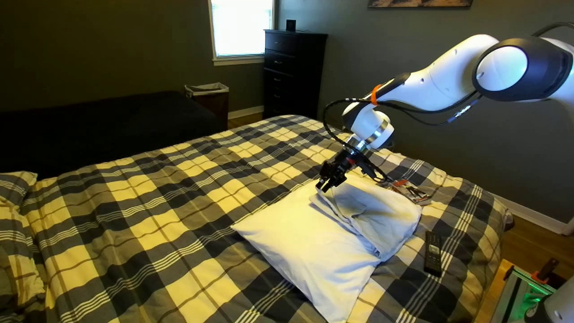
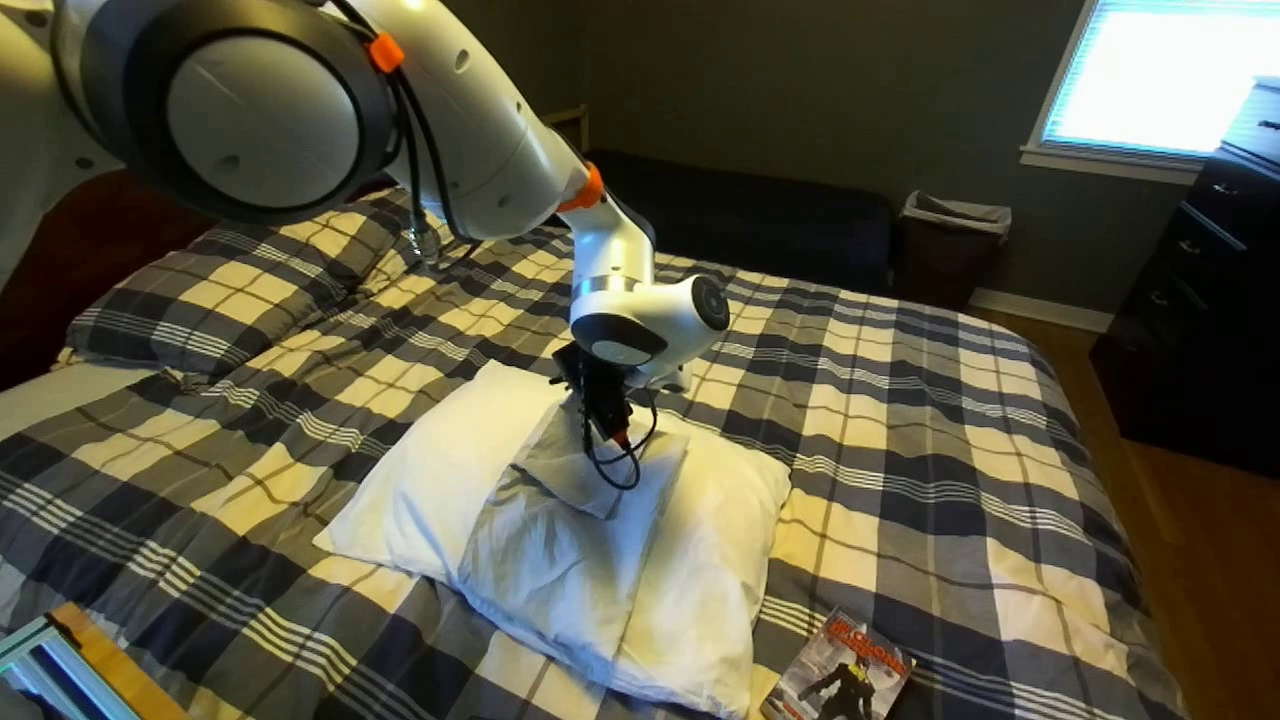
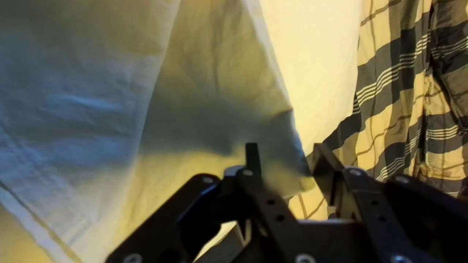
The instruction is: Unfold the left corner of the towel
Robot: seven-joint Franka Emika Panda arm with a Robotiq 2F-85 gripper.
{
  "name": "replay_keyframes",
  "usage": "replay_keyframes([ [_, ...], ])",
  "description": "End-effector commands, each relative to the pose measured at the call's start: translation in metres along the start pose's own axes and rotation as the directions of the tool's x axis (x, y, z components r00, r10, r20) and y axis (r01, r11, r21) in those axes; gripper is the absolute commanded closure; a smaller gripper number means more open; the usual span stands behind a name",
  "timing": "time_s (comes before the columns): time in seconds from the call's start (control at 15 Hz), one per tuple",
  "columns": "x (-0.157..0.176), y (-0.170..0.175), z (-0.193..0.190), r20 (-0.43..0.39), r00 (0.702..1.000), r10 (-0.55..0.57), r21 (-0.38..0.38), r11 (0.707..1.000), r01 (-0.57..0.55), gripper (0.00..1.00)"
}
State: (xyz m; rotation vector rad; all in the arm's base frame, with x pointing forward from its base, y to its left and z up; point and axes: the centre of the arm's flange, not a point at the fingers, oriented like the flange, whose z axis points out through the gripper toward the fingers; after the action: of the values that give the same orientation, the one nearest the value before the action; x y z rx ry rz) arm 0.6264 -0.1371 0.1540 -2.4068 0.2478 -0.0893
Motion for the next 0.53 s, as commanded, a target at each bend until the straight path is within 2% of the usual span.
replay_keyframes([
  [0.0, 0.004, -0.001, 0.002, -0.005, 1.0, 0.021, 0.048, 0.999, -0.02, 0.27],
  [0.2, 0.001, -0.003, -0.001, -0.01, 0.999, 0.037, 0.057, 0.998, -0.037, 0.04],
  [0.27, -0.004, -0.002, -0.004, -0.001, 0.999, 0.053, 0.04, 0.998, -0.053, 0.01],
  [0.47, -0.019, 0.007, -0.017, -0.002, 0.995, 0.099, -0.003, 0.995, -0.099, 0.0],
])
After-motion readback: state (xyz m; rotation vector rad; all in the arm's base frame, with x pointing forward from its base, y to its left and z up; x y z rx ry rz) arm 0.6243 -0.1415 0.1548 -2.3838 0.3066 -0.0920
